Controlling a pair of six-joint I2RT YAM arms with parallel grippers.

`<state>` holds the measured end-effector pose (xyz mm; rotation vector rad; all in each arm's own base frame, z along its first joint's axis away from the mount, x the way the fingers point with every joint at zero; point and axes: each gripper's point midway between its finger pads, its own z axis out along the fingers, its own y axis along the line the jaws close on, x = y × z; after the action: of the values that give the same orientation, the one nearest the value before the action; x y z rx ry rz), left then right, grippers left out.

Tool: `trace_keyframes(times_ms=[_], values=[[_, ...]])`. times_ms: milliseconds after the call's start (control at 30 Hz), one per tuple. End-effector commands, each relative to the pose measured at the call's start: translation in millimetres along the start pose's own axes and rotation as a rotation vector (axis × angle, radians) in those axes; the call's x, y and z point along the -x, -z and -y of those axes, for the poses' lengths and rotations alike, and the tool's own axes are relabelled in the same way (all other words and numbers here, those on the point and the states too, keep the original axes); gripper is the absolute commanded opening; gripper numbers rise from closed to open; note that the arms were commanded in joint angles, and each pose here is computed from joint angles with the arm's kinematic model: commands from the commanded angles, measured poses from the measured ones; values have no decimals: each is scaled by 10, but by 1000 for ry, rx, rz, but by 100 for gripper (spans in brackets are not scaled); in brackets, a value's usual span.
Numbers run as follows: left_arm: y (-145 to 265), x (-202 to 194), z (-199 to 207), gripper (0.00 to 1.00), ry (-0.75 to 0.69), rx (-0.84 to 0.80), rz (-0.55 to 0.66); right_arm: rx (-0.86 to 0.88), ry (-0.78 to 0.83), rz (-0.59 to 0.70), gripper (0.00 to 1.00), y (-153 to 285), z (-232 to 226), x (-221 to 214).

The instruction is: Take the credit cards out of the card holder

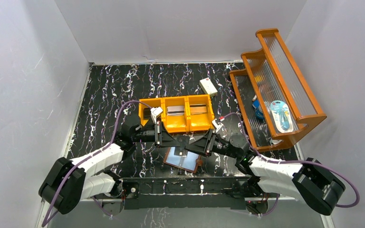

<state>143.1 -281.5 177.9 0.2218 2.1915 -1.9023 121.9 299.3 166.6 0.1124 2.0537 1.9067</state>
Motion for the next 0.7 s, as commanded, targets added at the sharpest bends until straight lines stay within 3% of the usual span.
trace_keyframes(times_ms=[0, 233, 500, 667], values=[[27, 77, 74, 0, -98, 48, 8, -28, 28, 57, 51, 32, 5, 86], [138, 182, -161, 0, -157, 271, 48, -92, 49, 43, 50, 1, 39, 102], [480, 362, -394, 0, -265, 589, 102, -407, -2, 15, 50, 11, 574, 105], [655, 547, -393, 0, -377, 711, 131, -482, -29, -4, 52, -19, 676, 106]])
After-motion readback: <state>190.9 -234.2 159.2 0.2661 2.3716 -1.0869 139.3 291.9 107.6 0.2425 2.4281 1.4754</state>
